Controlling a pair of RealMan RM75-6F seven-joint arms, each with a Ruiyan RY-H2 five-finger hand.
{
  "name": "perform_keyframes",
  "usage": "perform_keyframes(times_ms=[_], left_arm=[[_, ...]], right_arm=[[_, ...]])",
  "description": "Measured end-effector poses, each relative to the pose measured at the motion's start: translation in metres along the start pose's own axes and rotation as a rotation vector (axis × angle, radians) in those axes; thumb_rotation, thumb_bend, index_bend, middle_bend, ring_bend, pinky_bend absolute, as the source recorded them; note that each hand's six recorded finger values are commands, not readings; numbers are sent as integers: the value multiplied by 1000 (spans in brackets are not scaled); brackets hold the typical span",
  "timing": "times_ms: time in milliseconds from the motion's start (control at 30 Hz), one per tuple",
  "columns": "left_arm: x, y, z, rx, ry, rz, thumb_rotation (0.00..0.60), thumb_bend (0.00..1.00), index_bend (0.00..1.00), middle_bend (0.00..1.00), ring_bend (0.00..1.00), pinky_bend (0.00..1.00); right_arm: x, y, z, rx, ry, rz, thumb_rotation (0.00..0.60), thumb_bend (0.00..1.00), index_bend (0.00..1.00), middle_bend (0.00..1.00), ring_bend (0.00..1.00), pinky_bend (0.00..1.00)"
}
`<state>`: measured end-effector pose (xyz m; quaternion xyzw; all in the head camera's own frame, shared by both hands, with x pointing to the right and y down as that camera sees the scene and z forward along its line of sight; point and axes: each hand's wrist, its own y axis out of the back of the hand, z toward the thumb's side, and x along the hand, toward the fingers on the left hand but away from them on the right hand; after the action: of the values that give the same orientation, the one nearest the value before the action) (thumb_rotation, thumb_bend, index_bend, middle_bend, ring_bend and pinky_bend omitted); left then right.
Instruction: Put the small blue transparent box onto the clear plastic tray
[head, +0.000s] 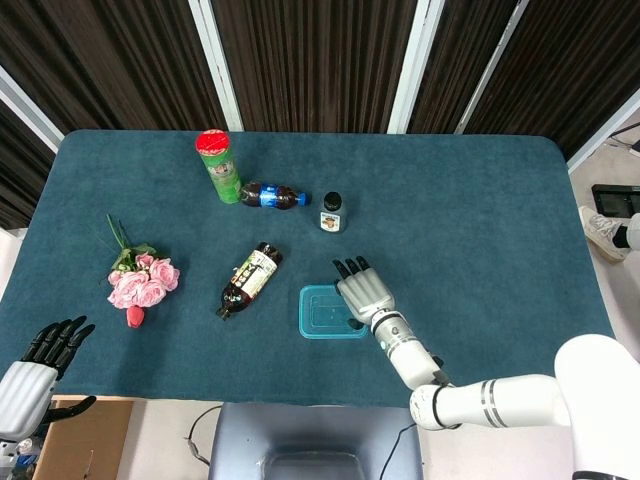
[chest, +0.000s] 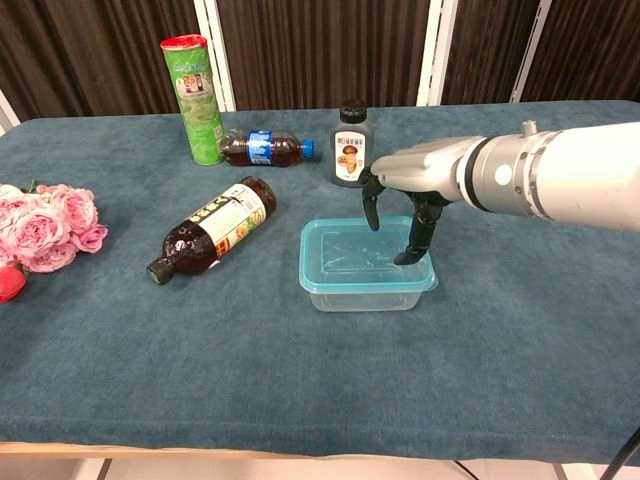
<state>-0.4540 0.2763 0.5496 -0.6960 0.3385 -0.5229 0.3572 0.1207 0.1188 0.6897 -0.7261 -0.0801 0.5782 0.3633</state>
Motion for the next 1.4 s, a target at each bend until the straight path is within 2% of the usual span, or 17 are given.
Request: perform_keyframes(times_ms=[433, 1133, 1400], left_arm=[[0, 2, 0, -5, 0, 5, 600, 462, 0, 16, 17, 100], [1, 2, 0, -7, -4, 2, 600, 463, 0, 16, 16, 100], [2, 2, -1, -9, -5, 1, 600, 462, 0, 15, 16, 100]], right_arm=[[1, -3, 2, 31, -18, 14, 600, 374, 472, 118, 0, 24], [1, -1, 1, 31, -38, 4, 600, 184, 470, 118, 0, 24], [1, 0, 2, 25, -31, 2, 600, 62, 471, 118, 0, 28]])
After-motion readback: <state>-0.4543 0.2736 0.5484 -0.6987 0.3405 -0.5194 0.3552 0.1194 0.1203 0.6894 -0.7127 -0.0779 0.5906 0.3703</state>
